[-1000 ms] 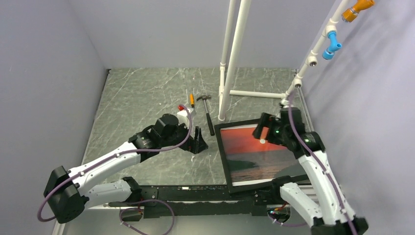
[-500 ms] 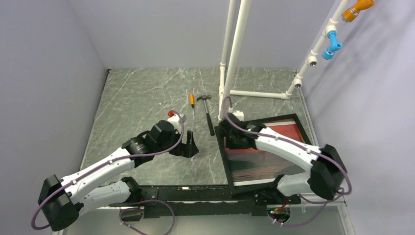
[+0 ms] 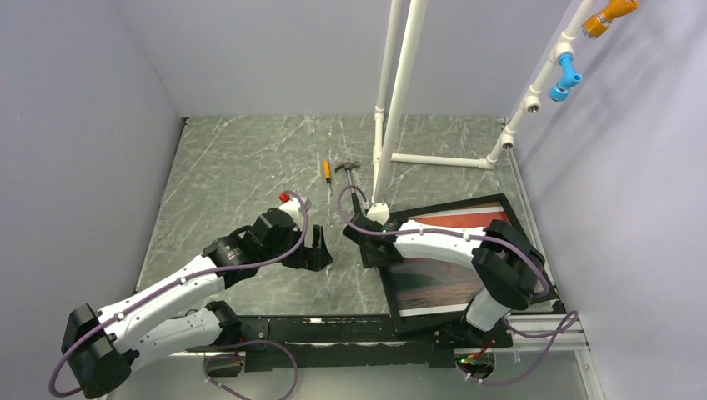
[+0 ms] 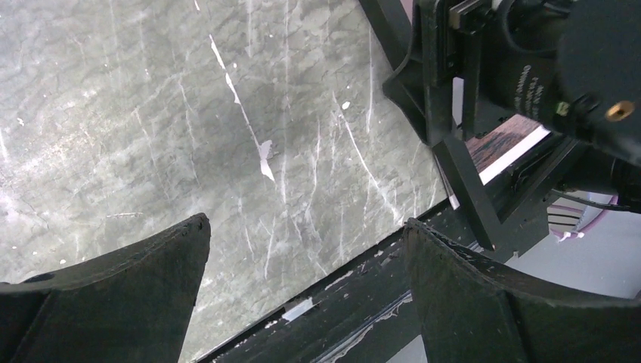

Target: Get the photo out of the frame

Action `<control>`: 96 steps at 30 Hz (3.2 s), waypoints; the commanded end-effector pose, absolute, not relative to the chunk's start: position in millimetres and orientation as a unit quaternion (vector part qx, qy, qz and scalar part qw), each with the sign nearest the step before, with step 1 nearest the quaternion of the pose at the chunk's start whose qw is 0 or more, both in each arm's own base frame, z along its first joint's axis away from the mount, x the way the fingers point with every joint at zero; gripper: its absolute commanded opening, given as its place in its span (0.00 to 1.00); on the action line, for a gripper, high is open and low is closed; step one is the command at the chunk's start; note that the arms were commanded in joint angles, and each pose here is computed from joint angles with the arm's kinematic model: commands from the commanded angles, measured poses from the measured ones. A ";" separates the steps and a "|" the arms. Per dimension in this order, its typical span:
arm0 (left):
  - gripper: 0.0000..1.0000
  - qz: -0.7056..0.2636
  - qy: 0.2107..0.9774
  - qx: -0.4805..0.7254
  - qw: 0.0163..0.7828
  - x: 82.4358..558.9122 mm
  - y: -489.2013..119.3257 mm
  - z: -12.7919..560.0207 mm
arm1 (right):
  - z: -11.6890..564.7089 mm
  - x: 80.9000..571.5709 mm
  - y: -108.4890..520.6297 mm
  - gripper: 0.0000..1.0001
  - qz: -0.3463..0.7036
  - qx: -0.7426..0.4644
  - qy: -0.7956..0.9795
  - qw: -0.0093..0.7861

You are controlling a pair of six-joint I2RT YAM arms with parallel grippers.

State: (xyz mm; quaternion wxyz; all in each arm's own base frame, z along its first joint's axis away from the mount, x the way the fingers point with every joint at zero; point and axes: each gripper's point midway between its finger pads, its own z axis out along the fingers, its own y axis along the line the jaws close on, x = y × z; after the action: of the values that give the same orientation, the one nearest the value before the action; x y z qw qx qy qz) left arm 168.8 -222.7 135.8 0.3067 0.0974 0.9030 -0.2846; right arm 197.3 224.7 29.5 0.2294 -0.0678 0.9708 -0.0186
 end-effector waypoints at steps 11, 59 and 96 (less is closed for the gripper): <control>1.00 -0.292 0.895 0.092 0.323 170.2 -221.0 152.2 | 89.6 210.0 219.5 0.05 -0.001 0.036 0.939 0.343; 0.99 -0.428 0.790 0.201 0.391 181.9 -287.9 231.2 | 312.9 248.4 330.3 0.00 0.232 0.037 0.827 0.511; 0.00 -0.234 0.852 0.120 0.453 136.9 -125.4 242.1 | 255.0 273.1 139.1 0.99 0.147 -0.007 0.802 0.578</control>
State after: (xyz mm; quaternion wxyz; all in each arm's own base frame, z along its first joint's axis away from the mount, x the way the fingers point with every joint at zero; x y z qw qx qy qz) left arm 132.6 -151.5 244.4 0.4332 0.1226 0.8438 -0.2919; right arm 268.4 173.4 301.4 0.5825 -0.0184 0.7964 0.1615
